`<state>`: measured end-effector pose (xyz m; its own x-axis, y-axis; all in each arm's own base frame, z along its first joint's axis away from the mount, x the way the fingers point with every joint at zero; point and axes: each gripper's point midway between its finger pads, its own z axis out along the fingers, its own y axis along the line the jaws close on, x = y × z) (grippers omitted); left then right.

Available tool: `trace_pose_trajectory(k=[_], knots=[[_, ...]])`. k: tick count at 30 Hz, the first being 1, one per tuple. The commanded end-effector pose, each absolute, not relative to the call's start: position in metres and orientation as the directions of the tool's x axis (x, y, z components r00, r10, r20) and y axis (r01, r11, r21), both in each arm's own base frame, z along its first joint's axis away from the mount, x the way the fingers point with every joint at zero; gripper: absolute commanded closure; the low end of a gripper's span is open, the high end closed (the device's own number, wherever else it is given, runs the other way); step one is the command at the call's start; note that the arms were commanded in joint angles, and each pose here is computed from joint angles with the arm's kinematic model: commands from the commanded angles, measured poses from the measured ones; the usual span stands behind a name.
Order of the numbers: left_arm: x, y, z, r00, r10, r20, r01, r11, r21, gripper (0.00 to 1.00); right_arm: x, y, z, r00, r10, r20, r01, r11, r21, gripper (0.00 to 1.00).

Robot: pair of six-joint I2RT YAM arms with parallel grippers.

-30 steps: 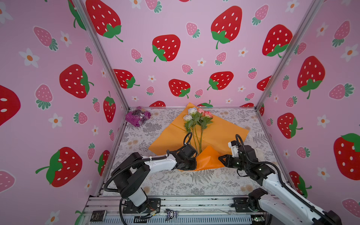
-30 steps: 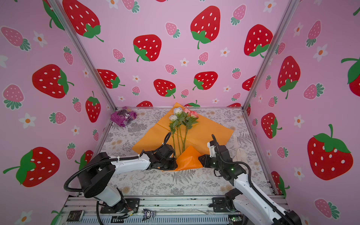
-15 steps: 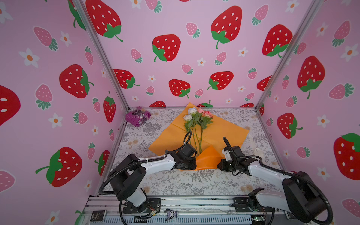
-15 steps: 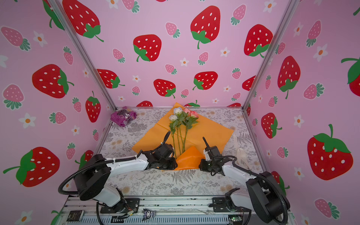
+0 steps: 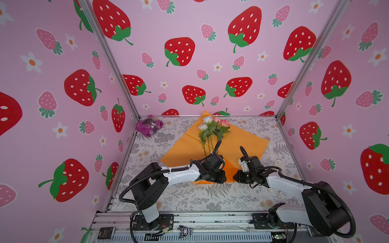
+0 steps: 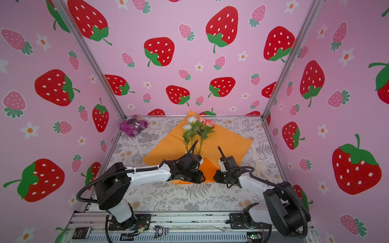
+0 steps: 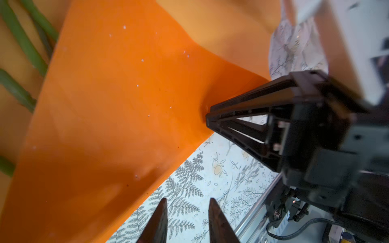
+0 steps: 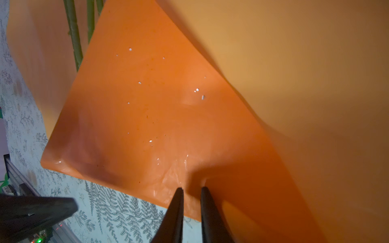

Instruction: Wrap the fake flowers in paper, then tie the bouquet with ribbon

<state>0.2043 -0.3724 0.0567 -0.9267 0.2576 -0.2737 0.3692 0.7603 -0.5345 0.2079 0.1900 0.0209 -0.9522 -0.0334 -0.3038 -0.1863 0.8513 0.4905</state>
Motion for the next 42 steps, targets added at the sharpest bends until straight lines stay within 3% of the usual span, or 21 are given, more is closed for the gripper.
trace_pose_trajectory(k=[1, 13, 42], knots=[[0.206, -0.387, 0.062, -0.925, 0.273, -0.266, 0.378, 0.736, -0.561, 0.66, 0.209, 0.189, 0.019, -0.952, -0.048, -0.303, -0.192, 0.862, 0.469, 0.80], [0.205, -0.312, 0.025, -0.967, 0.151, -0.204, 0.229, 0.866, -0.445, 0.67, 0.211, 0.167, 0.002, -0.960, -0.026, -0.278, -0.131, 0.921, 0.367, 0.84], [0.201, -0.220, -0.005, -0.987, -0.128, -0.100, -0.081, 0.921, -0.381, 0.71, 0.210, 0.152, 0.017, -0.957, -0.042, -0.288, -0.135, 0.941, 0.309, 0.83]])
